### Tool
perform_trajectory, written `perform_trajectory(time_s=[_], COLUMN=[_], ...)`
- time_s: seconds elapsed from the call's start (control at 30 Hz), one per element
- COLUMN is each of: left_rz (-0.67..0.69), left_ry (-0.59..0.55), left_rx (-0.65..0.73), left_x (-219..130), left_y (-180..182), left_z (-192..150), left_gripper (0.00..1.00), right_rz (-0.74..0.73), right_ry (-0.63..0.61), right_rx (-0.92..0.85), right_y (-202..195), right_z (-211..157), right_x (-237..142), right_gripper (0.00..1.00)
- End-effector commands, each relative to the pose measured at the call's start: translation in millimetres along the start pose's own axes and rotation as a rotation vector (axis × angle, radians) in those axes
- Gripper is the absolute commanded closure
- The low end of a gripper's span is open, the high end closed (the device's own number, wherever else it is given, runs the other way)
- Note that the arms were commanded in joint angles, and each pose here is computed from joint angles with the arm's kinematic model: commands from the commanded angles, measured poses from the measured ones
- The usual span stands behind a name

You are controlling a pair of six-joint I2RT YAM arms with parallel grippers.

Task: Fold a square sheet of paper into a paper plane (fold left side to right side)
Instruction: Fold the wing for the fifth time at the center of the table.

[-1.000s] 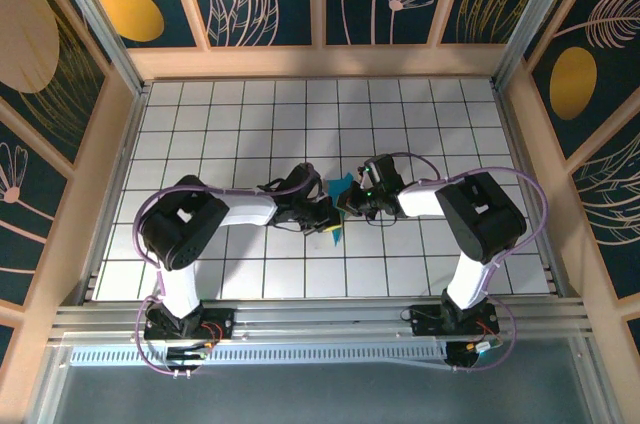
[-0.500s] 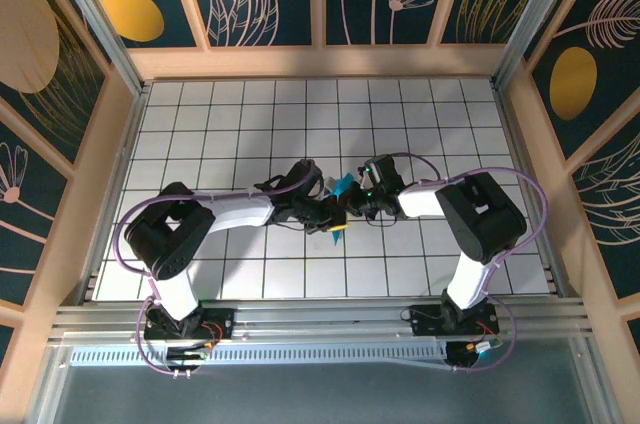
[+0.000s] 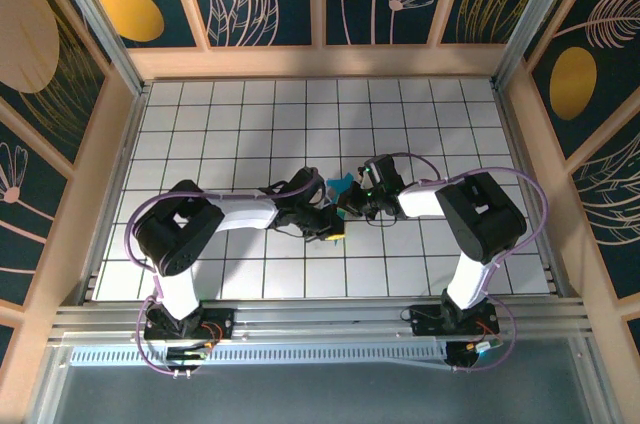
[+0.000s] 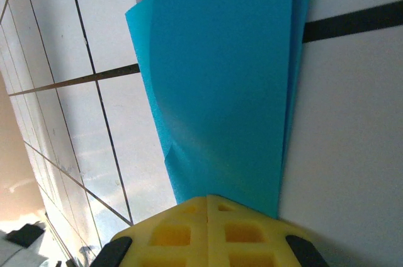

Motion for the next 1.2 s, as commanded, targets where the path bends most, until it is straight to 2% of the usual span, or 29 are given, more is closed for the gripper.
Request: perform_trajectory(time_s=[0.0, 0.8, 1.17], left_rz=[0.081, 0.092, 0.132], left_ry=[0.042, 0.070, 0.123], left_rx=[-0.066, -0.095, -0.107], left_x=[4.4, 11.1, 11.4], left_y=[23.3, 38.3, 55.0], left_z=[-10.4, -18.0, -36.3], left_gripper=[0.98, 0.99, 0.99], right_rz=[-0.226, -0.240, -0.254], right_ry=[0.060, 0.062, 0.066], right_rx=[0.084, 0.086, 0.083], right_y=[-52.7, -54.9, -56.3], right_z=[-22.8, -23.0, -22.4], right_x=[4.9, 5.4, 6.4], right_gripper=[1.00, 1.00, 1.00])
Point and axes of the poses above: each hand's point on the last joint's axis, 136 mm out from that joint toward the fingers, its own x axis out along the fingers, its own y axis along the line the jaws close on, z = x × y, the point moved 6 cm from there along -x, back along the fingers, and after that the axes turned 5 degrees about x, right-handed, at the moved point
